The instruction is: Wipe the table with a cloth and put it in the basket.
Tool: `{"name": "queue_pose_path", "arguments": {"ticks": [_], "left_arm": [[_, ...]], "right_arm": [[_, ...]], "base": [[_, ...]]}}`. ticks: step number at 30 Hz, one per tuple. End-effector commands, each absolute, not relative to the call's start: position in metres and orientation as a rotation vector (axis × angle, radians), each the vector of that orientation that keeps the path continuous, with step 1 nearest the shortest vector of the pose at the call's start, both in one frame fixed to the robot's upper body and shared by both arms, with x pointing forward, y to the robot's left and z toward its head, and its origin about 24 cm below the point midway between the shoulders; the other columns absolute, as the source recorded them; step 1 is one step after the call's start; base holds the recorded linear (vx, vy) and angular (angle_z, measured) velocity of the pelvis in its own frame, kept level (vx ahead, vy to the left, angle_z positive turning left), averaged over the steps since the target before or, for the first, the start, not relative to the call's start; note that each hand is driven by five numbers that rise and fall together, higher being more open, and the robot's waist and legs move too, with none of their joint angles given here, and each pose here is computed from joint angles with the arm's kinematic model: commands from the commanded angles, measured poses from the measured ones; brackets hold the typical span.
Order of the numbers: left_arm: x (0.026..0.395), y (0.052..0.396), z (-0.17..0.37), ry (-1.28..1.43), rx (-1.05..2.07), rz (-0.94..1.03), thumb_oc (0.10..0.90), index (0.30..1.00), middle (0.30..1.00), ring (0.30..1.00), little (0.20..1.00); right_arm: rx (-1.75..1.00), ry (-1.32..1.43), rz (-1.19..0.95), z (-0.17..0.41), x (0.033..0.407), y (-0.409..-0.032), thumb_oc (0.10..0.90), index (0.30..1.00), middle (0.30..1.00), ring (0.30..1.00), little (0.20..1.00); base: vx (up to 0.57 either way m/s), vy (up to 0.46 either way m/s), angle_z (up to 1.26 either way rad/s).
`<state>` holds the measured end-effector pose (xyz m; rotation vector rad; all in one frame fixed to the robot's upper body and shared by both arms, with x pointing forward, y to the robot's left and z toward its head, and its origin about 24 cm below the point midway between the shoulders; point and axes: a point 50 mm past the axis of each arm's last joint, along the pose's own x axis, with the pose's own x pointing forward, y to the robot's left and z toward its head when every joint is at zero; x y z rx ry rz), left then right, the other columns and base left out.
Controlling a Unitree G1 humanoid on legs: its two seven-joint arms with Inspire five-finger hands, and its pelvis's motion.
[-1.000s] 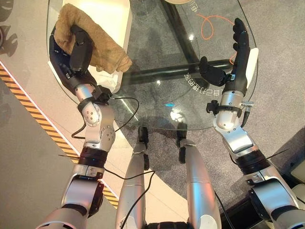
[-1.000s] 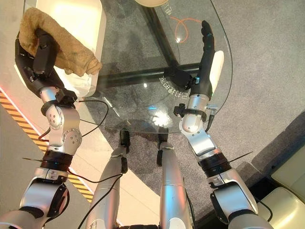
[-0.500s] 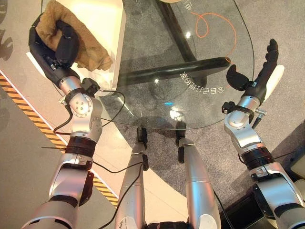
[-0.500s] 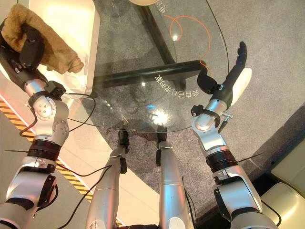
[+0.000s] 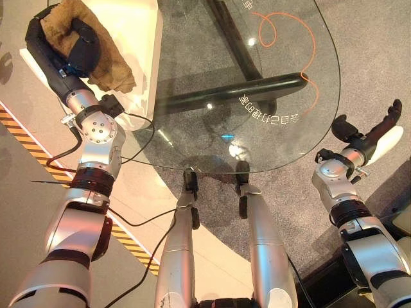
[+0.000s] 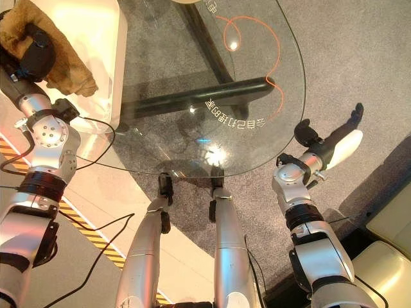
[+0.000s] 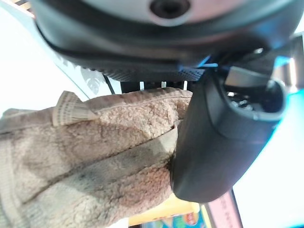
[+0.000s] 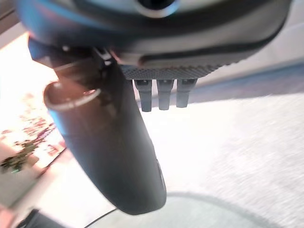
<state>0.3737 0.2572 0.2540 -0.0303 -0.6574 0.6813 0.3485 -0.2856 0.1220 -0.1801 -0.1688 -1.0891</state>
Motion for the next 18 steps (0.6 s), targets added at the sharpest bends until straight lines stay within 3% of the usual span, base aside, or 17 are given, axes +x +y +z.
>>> {"name": "queue_pose_path", "arguments": {"ticks": [1,18], "left_arm": [[0.349,0.279,0.332,-0.939,0.023,0.760,0.100,0.300,0.300,0.300,0.200],[0.366,0.285,0.325,-0.740,0.198,0.793,0.100,0.300,0.300,0.300,0.200]], "right_arm": [[-0.108,-0.232,-1.220,0.131,0.333,-0.323,0.800,0.900,0.900,0.900,0.900],[-0.225,0.153,-1.190,0.064,0.310,-0.344,0.800,0.900,0.900,0.900,0.900]], "base": [[0.00,0.000,0.00],[0.00,0.000,0.00]]}}
